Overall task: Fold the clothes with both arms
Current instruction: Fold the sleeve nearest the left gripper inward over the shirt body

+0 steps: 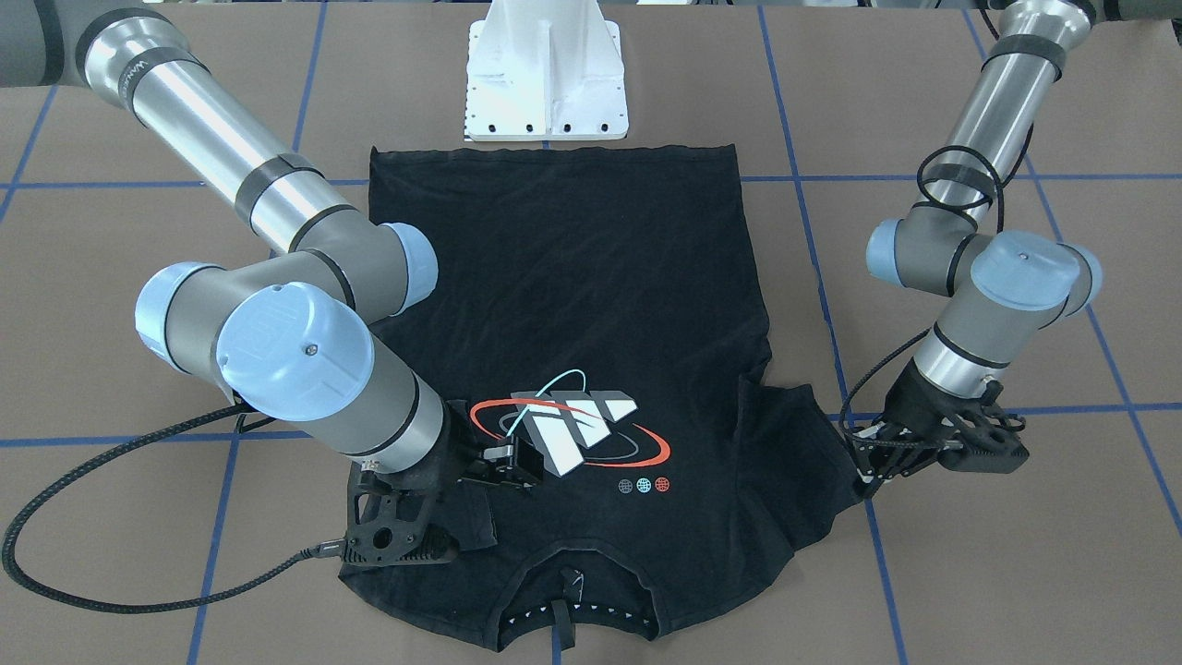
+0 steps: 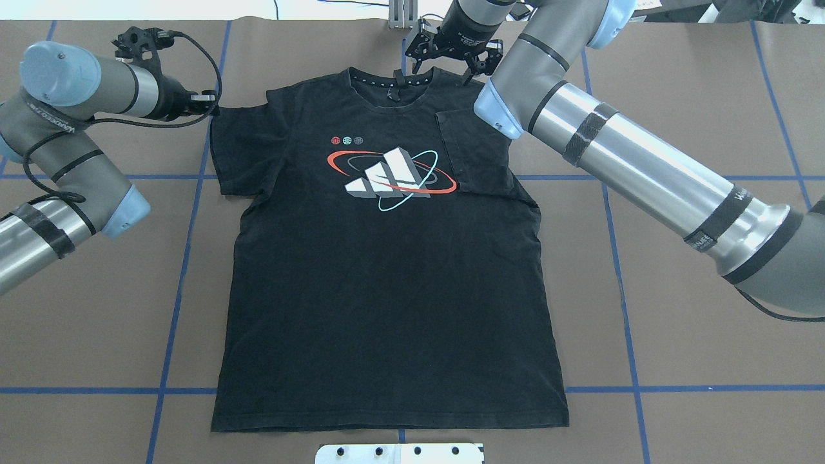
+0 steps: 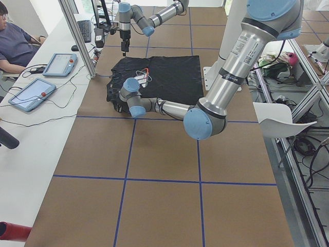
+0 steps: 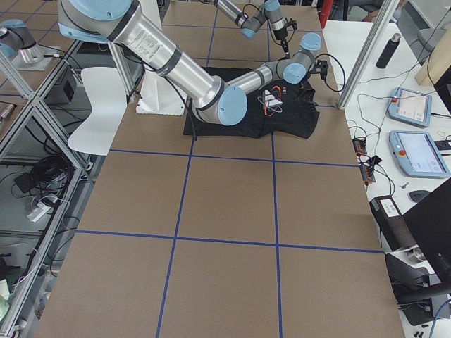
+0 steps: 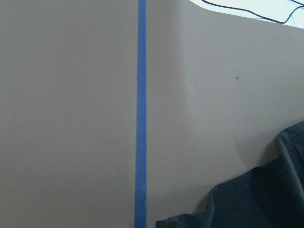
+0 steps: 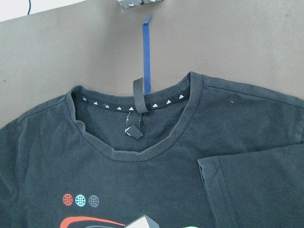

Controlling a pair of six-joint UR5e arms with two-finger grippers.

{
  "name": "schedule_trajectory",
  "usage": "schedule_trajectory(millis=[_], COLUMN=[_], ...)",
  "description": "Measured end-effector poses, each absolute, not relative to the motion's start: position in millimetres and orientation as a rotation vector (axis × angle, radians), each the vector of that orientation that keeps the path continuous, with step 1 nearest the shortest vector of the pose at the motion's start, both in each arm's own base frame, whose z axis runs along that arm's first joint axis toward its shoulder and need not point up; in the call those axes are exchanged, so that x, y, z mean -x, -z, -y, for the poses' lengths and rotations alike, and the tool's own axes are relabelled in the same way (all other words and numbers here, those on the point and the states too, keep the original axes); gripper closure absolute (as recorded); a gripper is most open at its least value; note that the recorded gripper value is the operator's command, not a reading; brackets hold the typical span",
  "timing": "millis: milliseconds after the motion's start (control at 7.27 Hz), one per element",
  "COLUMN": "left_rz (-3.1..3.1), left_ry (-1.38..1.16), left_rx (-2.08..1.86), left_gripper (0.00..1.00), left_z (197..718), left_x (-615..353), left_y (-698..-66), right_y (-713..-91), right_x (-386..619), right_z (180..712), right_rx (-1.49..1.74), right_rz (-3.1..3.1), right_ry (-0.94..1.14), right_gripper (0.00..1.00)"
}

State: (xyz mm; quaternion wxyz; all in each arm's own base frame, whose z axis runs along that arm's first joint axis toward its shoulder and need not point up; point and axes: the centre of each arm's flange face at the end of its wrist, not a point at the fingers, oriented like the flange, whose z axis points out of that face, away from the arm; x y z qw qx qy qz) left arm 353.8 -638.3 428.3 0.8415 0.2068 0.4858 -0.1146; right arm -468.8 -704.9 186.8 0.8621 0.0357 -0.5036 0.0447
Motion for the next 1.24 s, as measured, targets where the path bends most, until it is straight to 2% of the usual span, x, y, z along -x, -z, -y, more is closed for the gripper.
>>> schedule_trajectory(millis=[275,688,1239], left_rz=[-1.059,-1.145,-1.154], left_ry=[0.320,0.384,0.456], left_rx=[-0.363,-0.239,-0.189], left_gripper=[1.00,1.00,1.00], left_z=[624,605,633], left_x=[-362,-436,-513], left_y=[-384,-322,-268], right_y=[-196,-226,-241], right_x=[462,442,427], right_z=[705,702,706], right_rx=[-0.074,-0.077,-0.064], right_rz=[1.058,1.053,1.053], right_ry=[-0.094,-0.096,-0.106], right_gripper=[0.00,0.00,0.00])
